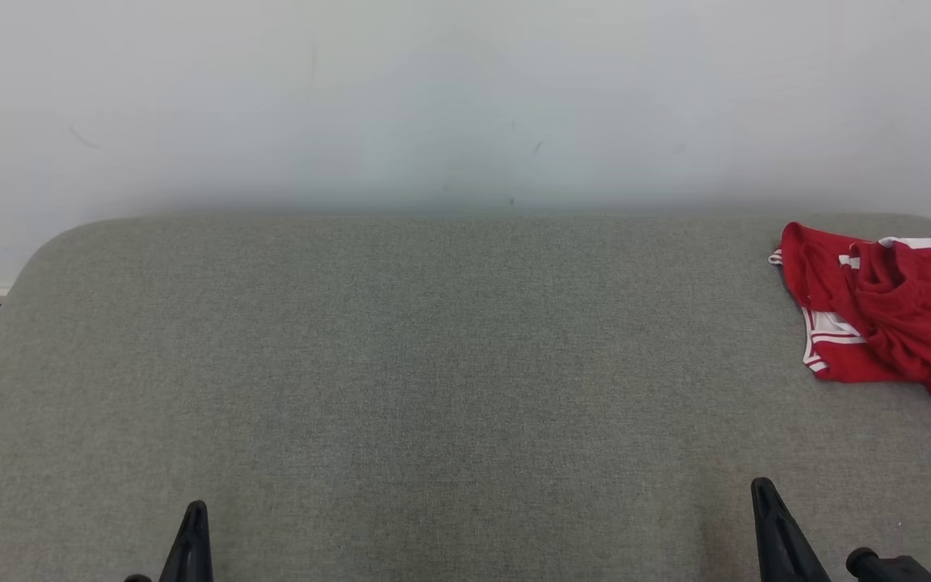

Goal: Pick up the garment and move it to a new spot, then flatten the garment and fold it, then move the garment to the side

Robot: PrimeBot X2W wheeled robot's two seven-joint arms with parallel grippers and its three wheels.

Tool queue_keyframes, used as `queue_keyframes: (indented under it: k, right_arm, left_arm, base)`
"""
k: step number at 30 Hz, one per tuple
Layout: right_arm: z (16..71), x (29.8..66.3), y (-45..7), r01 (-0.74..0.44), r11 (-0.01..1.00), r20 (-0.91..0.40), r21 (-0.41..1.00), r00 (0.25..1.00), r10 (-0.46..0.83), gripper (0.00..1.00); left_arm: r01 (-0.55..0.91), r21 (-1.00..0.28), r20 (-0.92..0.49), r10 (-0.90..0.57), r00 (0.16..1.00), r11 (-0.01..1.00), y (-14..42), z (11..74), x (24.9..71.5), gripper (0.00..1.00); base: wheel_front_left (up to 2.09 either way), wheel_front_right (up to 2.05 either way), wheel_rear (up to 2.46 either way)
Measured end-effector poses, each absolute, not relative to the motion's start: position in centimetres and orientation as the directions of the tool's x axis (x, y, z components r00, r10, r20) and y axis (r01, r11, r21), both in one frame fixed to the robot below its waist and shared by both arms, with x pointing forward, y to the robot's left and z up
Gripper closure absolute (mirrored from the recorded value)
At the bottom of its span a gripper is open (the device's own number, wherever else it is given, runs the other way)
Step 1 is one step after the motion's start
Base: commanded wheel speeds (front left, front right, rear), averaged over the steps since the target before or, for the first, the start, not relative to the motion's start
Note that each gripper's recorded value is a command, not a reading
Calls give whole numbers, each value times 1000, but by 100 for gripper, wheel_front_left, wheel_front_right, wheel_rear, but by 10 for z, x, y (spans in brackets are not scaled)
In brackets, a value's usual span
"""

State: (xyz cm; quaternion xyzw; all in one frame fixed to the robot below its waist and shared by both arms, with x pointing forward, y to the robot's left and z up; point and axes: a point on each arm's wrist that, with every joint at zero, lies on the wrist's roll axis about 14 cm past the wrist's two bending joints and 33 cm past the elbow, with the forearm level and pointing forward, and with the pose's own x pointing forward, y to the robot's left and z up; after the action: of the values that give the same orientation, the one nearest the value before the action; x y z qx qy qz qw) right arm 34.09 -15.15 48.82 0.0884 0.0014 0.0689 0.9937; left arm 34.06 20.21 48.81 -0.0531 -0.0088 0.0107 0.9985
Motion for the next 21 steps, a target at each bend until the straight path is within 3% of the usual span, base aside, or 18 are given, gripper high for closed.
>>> queue_keyframes:
  k: [21]
  right_arm:
    - [488,353,-166,-50,852,-14,521,998,67,100]
  left_arm:
    - [-91,-470,-48,77,996,878,211,482,348,100]
  base:
    - [0,0,0]
